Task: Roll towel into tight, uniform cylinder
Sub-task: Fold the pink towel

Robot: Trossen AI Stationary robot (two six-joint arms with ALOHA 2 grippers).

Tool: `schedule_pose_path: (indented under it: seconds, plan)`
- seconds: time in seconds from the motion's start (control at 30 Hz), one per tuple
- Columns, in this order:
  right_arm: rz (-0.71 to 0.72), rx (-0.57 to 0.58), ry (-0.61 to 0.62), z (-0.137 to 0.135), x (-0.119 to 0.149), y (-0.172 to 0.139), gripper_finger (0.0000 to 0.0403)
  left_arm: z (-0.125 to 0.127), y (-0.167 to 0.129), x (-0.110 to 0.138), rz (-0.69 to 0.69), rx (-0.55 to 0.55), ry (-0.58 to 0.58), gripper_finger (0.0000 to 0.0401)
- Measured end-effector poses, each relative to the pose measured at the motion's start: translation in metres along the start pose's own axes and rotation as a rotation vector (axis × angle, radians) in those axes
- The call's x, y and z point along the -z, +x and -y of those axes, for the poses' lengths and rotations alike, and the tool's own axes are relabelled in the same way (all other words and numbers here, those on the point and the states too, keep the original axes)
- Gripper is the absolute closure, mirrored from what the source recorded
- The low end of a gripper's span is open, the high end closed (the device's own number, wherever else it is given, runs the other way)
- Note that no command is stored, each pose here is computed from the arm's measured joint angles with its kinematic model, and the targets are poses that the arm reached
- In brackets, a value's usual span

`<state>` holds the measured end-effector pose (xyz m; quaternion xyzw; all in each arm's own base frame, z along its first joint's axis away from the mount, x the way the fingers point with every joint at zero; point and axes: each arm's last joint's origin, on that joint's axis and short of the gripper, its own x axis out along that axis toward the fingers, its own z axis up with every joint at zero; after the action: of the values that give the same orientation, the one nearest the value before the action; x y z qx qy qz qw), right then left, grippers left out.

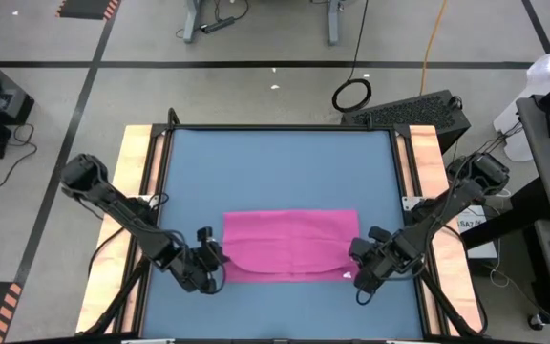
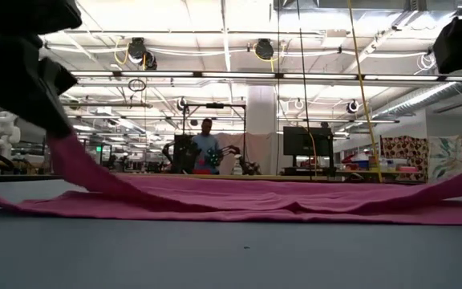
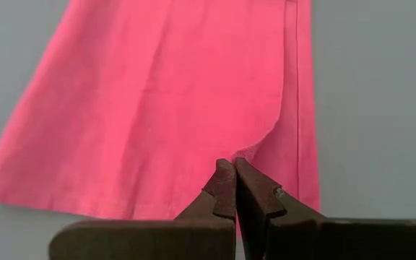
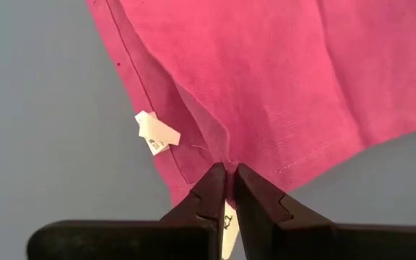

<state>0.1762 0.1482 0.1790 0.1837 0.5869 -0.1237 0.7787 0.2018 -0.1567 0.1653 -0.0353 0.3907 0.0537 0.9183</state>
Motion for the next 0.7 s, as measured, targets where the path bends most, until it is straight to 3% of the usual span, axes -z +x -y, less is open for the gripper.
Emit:
schedule_pose_path:
  seconds: [0.7]
  plan:
    - [0.036,-0.026,0.001,-0.005,0.01,-0.007,0.0386,-0.009,-0.029,-0.011,0.203,-0.141,0.007,0.0401]
